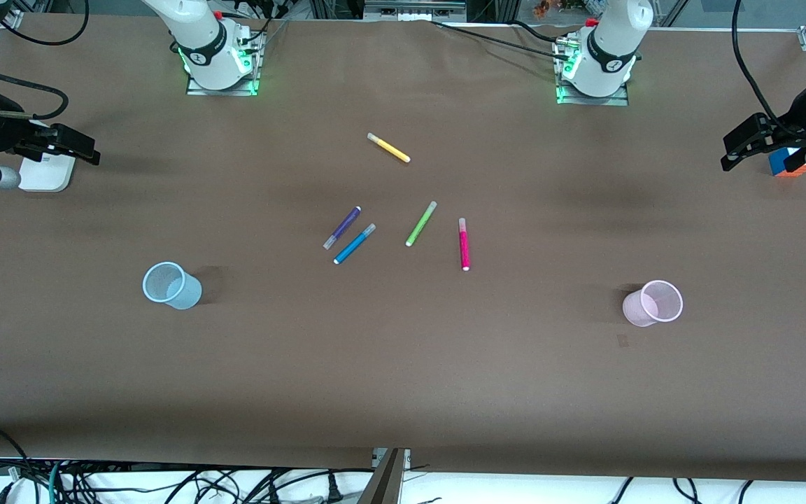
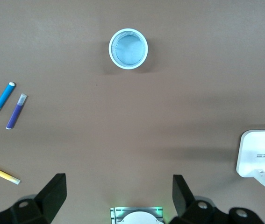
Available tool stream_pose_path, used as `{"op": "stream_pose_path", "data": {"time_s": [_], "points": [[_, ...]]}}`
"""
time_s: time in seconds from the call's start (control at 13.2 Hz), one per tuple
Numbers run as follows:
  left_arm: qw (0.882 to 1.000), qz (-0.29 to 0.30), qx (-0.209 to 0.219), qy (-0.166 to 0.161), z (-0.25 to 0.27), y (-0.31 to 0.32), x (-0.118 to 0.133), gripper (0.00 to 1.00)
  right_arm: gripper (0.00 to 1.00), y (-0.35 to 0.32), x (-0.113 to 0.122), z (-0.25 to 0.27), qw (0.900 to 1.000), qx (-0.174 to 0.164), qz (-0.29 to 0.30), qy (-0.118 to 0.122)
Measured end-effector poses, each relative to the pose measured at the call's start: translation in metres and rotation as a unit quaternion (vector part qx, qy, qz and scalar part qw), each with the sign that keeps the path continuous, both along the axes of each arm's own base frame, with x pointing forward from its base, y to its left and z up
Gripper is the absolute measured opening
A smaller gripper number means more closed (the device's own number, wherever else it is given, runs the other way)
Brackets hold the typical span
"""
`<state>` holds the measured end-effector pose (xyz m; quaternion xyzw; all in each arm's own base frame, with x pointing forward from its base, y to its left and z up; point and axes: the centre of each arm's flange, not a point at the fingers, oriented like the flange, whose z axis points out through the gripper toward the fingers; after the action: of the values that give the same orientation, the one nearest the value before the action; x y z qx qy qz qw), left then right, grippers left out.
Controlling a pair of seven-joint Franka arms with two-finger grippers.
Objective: Place pink and blue markers in matching cups
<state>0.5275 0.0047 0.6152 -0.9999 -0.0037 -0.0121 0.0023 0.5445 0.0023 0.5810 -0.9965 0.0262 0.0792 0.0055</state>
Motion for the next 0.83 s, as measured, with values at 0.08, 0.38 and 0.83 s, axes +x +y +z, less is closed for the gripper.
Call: {"op": "stream_pose_path", "data": {"time_s": [0.08, 0.38, 0.83], "points": [[1.0, 0.0, 0.0, 0.001, 0.0, 0.0, 0.0, 1.0, 1.0, 0.0, 0.0, 0.0, 1.0, 0.0, 0.001, 0.0], [1.0, 0.0, 0.0, 0.004, -0.002, 0.0, 0.0, 1.0, 1.0, 0.004, 0.002, -0.004, 1.0, 0.0, 0.006, 0.006], [1.0, 0.0, 0.0, 0.008, -0.004, 0.0, 0.001, 1.0, 1.0, 0.003, 0.013, -0.029, 0.999, 0.006, 0.037, 0.029]]}}
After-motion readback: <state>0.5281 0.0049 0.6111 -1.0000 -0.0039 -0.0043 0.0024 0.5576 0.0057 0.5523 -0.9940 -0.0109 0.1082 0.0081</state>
